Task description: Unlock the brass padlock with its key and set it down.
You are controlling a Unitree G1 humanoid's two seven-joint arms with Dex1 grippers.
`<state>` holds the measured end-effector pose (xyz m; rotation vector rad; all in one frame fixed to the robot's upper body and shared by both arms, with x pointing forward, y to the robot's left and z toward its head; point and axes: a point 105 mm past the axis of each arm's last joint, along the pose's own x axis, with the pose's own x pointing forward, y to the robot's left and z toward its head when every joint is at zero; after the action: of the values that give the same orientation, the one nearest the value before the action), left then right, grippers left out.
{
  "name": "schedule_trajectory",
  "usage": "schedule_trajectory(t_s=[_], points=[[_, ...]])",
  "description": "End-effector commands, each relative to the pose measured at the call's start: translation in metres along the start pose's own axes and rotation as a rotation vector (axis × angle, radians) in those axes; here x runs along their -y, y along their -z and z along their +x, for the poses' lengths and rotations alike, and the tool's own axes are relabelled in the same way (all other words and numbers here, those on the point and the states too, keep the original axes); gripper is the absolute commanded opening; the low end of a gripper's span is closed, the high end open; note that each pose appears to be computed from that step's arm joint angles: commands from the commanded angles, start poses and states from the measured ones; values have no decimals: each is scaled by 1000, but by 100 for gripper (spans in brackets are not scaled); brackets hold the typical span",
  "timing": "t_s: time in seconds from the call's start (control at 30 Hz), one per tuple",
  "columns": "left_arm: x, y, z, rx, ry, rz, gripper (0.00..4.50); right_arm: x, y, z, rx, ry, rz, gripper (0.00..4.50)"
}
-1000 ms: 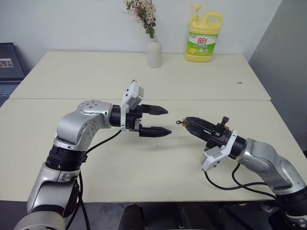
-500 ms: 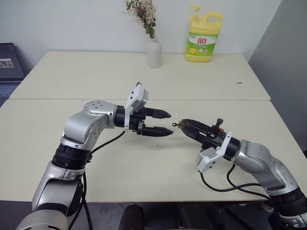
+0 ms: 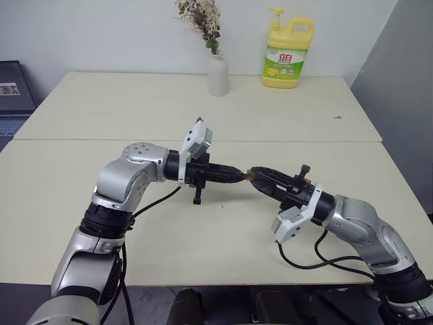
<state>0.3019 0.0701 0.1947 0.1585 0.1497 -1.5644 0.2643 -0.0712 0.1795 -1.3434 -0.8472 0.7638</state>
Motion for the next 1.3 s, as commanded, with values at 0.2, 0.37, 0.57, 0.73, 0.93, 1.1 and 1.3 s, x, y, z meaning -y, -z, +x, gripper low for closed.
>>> schedule_trajectory(t_s=[0.2,0.37,0.57,0.73,0.93,1.1,1.3], points=[[2,-8,4,0,2,94,0,12,-11,3,52,32,6,94],[4,-7,5,-18,-8,212,0,12,-10,3,47,25,39,94],[8,-6,6,-40,-10,393,0,11,-10,5,41,22,78,94],[5,-16,9,-24,-48,562,0,9,-9,5,36,19,91,94],[2,-17,9,-12,-61,606,0,9,-9,6,40,14,85,94],[2,-15,10,-32,-57,665,0,9,-9,6,40,14,83,94],[2,-20,12,-18,-59,748,0,8,-8,6,38,14,87,94]])
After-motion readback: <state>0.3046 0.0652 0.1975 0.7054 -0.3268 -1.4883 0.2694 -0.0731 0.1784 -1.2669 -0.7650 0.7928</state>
